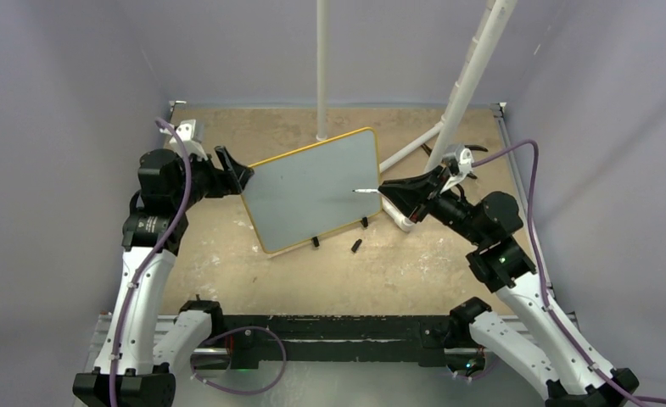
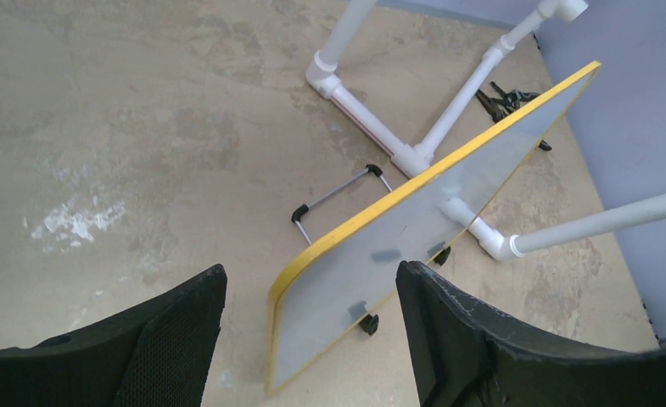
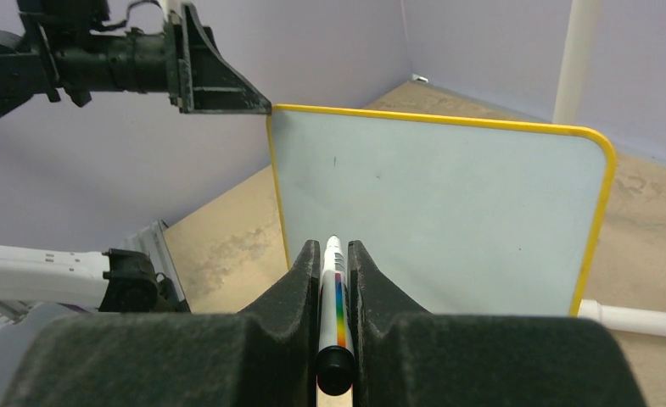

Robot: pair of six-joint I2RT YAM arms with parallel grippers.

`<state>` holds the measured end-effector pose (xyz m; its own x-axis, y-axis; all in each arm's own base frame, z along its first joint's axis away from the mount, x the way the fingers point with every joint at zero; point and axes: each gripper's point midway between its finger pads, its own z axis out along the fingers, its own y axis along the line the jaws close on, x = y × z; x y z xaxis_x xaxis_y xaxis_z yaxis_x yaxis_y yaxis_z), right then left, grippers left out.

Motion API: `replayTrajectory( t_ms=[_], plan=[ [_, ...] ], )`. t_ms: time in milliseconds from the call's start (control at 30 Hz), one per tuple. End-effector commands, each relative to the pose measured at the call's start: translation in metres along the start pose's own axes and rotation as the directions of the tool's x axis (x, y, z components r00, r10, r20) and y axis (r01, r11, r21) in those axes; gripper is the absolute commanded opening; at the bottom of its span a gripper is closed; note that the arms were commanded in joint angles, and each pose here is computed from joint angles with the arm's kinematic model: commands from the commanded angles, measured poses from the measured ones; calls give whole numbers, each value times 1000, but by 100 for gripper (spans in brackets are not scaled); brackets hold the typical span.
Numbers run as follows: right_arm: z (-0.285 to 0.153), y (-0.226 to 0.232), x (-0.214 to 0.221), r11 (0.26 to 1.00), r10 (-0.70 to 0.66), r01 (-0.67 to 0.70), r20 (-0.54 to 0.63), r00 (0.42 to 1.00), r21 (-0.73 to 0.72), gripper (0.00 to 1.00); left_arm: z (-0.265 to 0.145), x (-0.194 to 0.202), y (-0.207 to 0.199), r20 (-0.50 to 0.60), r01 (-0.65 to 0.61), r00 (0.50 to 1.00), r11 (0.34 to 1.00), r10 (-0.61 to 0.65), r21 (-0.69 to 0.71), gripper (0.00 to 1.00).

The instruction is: Write a sentence on the whiteboard

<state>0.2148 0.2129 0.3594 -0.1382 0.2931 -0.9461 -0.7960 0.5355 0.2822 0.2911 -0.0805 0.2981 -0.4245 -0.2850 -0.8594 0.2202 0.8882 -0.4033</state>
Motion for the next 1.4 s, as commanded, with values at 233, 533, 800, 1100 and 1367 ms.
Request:
replayTrajectory(
  t_ms=[233,533,800,1100,1367],
  plan=[
    [-10,11,-10,999,-31,33,59,998,-31,0,9,51,8,-130,113,985,994,-111,2,79],
    [-11,9,-11,999,-34,35,60,998,-14,0,14,60,1,-139,156,979,987,-150,33,83],
    [-9,6,-9,999,-40,41,58,998,-7,0,25,80,-20,-140,170,976,985,-169,-7,84],
    [-11,1,-3,999,-41,40,54,998,12,0,33,76,-16,-90,213,972,976,-217,-49,84],
    [-9,-1,-2,999,-45,45,54,998,15,0,46,86,-29,-111,224,968,974,-226,-33,84]
  ],
)
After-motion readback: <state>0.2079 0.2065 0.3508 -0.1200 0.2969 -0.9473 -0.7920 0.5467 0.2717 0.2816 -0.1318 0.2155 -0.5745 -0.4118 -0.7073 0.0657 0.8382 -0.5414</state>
